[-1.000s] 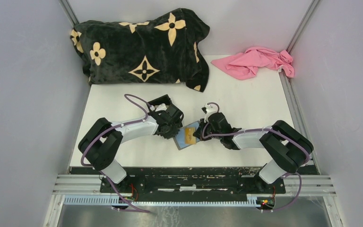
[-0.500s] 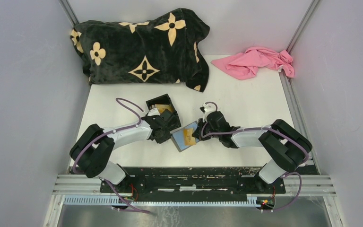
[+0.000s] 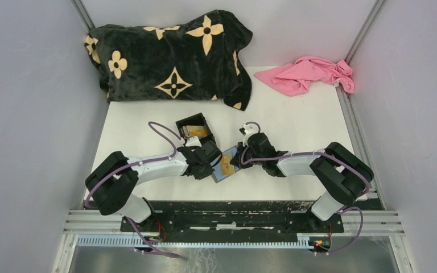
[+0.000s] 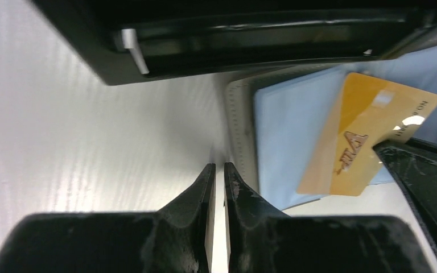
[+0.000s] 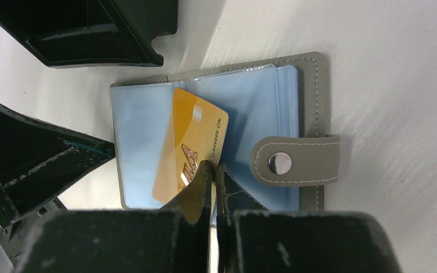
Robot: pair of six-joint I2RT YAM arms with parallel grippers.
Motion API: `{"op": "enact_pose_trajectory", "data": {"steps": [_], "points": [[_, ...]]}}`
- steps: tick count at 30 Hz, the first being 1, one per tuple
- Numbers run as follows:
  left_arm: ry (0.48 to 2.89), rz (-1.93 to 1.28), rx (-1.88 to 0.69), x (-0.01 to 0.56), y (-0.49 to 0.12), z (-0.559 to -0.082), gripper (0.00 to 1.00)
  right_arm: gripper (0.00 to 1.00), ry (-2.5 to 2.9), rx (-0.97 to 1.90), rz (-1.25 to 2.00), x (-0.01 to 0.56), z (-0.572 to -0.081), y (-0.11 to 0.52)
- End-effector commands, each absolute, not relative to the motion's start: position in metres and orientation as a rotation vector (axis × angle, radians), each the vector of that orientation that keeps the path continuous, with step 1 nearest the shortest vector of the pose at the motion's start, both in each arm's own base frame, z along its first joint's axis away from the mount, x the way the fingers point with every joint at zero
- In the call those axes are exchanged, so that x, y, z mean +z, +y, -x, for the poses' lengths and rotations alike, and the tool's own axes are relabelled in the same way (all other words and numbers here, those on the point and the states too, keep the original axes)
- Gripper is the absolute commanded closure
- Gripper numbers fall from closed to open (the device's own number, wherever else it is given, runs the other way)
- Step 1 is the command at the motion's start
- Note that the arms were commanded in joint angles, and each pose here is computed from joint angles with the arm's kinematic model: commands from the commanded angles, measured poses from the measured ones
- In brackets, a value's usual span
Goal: Put the credit cards into the card holder
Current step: Insert the credit card into the card holder.
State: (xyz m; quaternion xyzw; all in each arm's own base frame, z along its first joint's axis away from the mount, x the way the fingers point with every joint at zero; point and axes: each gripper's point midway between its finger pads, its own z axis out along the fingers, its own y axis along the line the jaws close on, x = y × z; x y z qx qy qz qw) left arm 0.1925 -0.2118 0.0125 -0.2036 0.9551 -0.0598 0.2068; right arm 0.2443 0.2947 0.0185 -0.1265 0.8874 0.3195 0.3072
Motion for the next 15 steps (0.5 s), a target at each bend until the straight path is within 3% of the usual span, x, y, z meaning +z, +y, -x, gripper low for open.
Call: {"op": "enact_pose_trajectory", "data": {"steps": [1,15], "points": [[2.698,0.582,-0.059,-0.012,-0.206,-0.184,0.82,0.99,2.543,0.704,0.417,-0.022,-0.211,0.268],[2.704,0.612,0.103,-0.034,-0.177,-0.17,0.81,0.99,2.556,0.71,0.53,-0.003,-0.209,0.273]]}}
